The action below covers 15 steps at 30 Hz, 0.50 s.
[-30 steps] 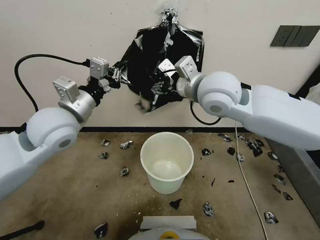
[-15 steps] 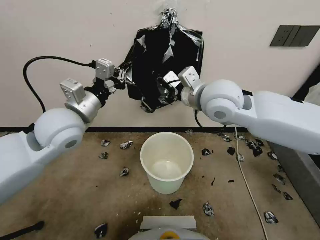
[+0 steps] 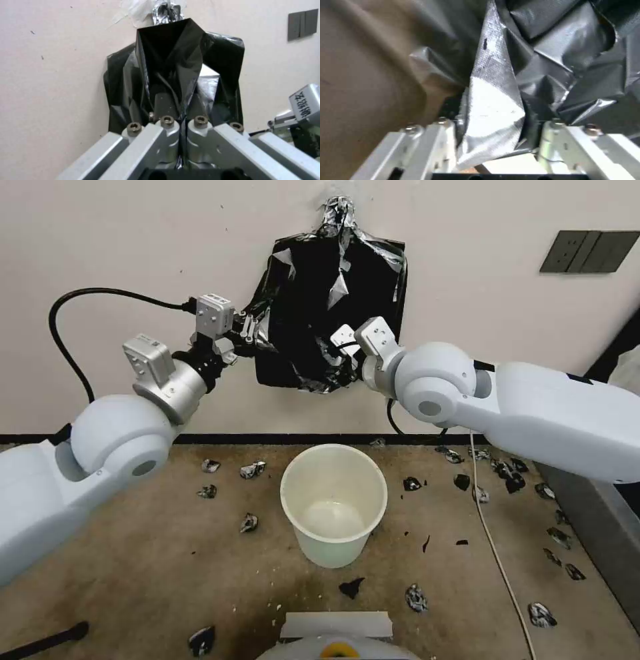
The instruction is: Place a trash bag onto the trash bin.
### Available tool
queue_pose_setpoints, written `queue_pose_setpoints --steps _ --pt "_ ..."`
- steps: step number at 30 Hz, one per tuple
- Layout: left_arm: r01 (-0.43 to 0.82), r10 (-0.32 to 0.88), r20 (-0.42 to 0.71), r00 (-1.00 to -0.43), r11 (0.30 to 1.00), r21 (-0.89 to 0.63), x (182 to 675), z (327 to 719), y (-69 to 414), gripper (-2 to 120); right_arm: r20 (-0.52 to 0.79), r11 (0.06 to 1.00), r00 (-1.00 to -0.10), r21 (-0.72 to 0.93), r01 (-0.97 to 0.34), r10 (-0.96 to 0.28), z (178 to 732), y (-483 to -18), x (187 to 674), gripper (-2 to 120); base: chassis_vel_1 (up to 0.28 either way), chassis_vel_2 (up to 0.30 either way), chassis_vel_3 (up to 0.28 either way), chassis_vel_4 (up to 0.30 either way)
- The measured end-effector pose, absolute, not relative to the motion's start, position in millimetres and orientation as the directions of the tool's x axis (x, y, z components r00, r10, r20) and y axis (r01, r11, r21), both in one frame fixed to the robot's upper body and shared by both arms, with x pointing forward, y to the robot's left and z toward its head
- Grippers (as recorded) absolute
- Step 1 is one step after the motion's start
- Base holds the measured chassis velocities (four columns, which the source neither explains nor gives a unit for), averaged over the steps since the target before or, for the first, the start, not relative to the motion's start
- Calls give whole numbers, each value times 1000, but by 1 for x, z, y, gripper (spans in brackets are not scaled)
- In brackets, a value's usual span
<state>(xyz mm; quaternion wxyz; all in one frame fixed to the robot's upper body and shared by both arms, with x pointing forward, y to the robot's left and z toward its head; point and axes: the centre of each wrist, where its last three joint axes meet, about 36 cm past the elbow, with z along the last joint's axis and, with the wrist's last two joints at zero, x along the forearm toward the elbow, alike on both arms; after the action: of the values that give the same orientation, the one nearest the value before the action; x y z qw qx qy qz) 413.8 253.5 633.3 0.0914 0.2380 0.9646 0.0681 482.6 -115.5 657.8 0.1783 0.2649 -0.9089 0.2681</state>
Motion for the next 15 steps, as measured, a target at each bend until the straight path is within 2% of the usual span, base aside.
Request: queue_pose_setpoints --steps 2,3,7,8,9,15 --pt "448 473 -142 -870 877 173 414 633 253 0 459 715 -801 -401 -573 -384 658 -115 483 26 0 0 0 0" --pt "448 473 -142 -870 877 173 414 633 253 0 459 715 -801 -401 -573 -384 658 -115 483 26 0 0 0 0" --pt "440 462 -129 -878 883 165 414 627 255 0 430 736 -817 -391 -553 -385 660 -119 480 7 0 0 0 0" --pt "440 462 -129 -878 883 165 414 627 255 0 430 736 -817 -391 -553 -385 660 -119 480 7 0 0 0 0" --pt "437 458 -127 -880 884 163 414 626 256 0 422 744 -820 -382 -548 -387 660 -120 479 1 0 0 0 0" --pt "422 442 -123 -889 893 154 413 620 259 0 340 797 -828 -270 -540 -446 654 -138 459 0 0 0 0 0"
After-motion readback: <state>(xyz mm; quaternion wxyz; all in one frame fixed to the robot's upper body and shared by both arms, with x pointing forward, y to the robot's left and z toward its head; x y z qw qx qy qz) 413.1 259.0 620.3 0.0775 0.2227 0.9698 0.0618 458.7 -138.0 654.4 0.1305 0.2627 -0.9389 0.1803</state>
